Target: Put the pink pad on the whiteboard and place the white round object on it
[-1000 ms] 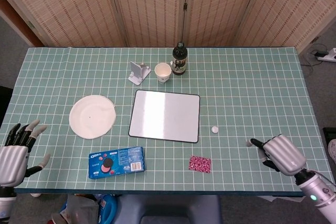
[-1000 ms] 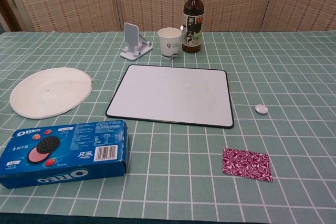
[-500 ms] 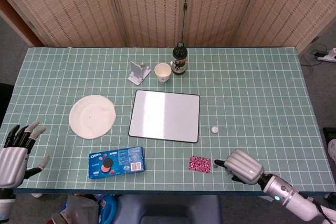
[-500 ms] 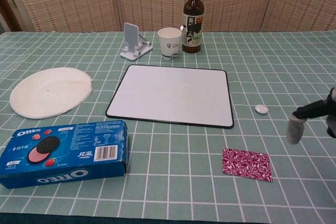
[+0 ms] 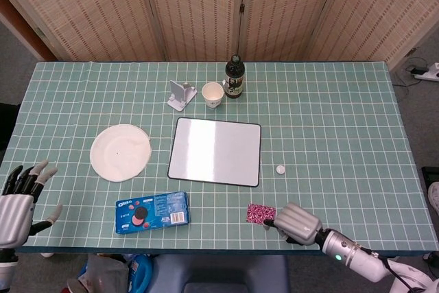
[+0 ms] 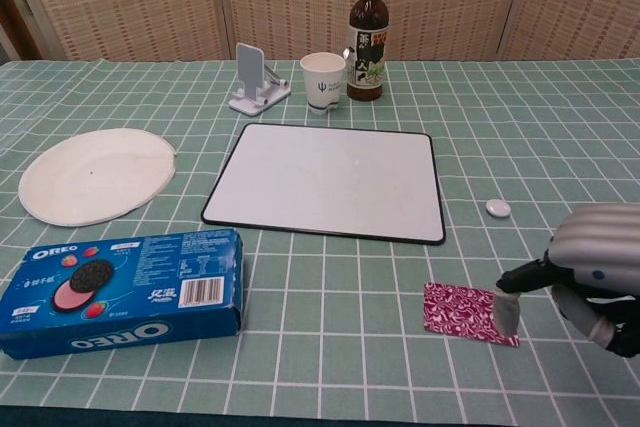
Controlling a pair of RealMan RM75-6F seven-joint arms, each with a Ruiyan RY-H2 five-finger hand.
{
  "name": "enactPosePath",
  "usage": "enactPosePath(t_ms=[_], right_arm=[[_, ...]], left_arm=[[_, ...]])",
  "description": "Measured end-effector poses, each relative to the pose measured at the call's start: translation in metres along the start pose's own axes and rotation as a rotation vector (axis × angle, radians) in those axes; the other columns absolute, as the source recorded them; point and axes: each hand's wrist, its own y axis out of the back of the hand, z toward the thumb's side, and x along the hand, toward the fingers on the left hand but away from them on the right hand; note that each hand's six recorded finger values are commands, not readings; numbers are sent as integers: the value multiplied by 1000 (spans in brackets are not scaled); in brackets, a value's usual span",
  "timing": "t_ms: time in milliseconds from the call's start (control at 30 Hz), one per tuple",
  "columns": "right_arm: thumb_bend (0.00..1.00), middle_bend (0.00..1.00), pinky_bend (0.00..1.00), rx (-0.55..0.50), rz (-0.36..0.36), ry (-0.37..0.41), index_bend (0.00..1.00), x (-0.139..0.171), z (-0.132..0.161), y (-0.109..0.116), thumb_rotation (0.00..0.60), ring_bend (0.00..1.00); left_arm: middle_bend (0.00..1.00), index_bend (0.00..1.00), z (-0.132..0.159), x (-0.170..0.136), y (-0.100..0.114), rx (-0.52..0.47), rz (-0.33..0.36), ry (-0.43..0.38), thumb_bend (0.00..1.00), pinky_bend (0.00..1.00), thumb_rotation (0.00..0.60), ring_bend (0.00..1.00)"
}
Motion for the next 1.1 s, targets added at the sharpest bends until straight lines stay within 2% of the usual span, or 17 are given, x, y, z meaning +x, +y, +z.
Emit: enactPosePath(t_ms=[300,867,1100], right_arm=[[1000,974,1000,0,48,-14,361,-13,-3,-17,600,1000],[1000,972,1000,14,83,-62,361,-20,-23,-24,600,1000],[1000,972,1000,9,82,-106,361,-21,-38,-23,600,1000]], left_arm=[[96,165,-4,-2,-4,1,-10,7,293,32,600,116],[96,164,-4,0,-7,5,-16,7,293,32,600,116],[96,164,-4,0,-7,11,-18,10,293,32,600,116]])
